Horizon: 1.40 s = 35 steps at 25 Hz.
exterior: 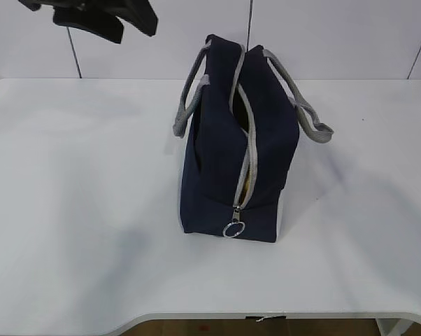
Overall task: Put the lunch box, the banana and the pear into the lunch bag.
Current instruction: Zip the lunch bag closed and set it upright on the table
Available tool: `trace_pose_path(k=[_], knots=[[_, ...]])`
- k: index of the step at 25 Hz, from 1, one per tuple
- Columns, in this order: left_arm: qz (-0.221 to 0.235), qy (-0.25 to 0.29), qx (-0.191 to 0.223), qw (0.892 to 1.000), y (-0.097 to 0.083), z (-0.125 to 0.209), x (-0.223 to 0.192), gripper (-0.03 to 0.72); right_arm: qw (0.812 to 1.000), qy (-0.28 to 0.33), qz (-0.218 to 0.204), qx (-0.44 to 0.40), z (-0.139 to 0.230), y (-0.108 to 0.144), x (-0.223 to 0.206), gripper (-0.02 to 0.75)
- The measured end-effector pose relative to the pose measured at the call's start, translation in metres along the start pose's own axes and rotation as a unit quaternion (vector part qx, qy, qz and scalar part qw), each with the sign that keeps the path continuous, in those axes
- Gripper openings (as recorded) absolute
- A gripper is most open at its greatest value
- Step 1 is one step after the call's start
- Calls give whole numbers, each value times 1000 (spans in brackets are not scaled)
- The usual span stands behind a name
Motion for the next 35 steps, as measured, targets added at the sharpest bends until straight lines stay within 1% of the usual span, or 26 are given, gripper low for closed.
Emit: trace_pose_path(k=[4,7,11,16,19,21,24,27,30,33,35], knots=[[-36,19,-30,999,7,7,21,403,1000,-14,0,1,18,6,33,323],[-49,32,-44,997,9,11,32,403,1000,-13,-7,-2,40,12,53,323],[-53,51,-63,995,9,17,40,403,999,-4,-37,-8,75,24,70,323],[-51,73,-98,991,9,23,41,403,996,18,-85,13,119,39,75,323],[-45,74,-105,991,8,23,40,403,991,40,-125,36,149,49,68,323],[-42,74,-107,991,7,23,40,403,987,51,-145,53,167,53,65,323],[-39,74,-109,990,7,23,40,396,983,54,-160,79,191,55,54,323],[-38,74,-109,990,6,23,40,376,979,32,-165,113,206,54,36,323],[-37,74,-109,991,6,23,40,368,973,2,-181,141,214,57,18,323],[-35,74,-109,991,5,23,40,366,962,-42,-199,182,216,60,3,323],[-35,74,-109,991,5,23,40,366,954,-55,-201,214,216,60,-8,323]])
Point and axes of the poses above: a point on each arm's last joint axis where the gripper is mounted, x pointing back along that axis away from the gripper, y along the wrist's bending axis when the last joint is at zero, z = x × y, the point moved 5 cm from there along -x, pointing out along that axis toward the gripper, and after that the axes turned 4 degrees about -x, right-handed, at the moved point
